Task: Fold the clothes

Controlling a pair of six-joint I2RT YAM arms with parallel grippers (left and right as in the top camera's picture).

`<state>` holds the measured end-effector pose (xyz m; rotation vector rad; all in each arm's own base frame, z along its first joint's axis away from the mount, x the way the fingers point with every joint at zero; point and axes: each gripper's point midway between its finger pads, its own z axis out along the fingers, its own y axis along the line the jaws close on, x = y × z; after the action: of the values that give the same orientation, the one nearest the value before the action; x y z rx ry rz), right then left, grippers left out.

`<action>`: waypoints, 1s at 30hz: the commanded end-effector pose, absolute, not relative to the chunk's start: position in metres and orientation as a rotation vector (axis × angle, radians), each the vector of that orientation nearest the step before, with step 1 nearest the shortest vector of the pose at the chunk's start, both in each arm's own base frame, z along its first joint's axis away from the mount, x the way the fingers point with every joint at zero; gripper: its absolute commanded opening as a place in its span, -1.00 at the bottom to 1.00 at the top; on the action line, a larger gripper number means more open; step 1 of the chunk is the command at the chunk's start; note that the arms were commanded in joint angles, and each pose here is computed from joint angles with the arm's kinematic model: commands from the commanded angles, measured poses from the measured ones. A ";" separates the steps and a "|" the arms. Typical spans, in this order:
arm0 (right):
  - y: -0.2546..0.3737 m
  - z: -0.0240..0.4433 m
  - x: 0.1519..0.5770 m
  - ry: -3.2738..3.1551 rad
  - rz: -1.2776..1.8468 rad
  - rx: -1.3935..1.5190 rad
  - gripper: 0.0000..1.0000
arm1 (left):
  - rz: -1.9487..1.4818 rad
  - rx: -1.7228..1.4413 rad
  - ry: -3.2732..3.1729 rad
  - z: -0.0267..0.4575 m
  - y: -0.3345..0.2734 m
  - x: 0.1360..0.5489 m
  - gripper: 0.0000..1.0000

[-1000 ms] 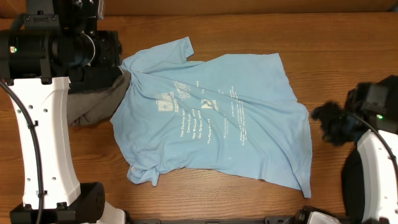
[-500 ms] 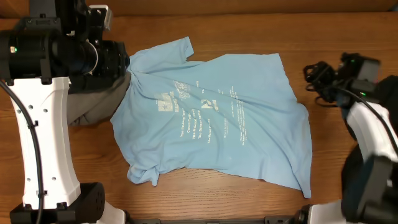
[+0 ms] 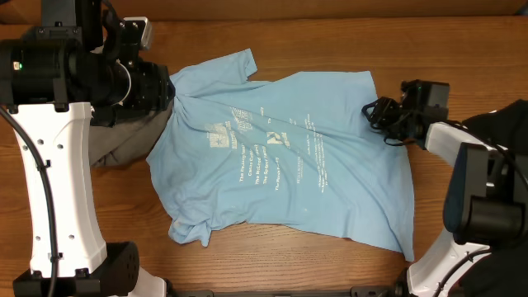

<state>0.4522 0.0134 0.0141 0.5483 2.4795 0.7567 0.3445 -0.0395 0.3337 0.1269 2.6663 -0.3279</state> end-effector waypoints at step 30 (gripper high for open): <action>0.019 0.122 0.412 2.544 0.212 0.548 0.31 | -0.356 0.170 2.615 0.345 -0.045 0.343 0.30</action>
<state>0.3990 0.0512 0.1135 0.3929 2.6319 0.2897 0.3470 -0.0422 0.3357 0.1386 2.6500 -0.3458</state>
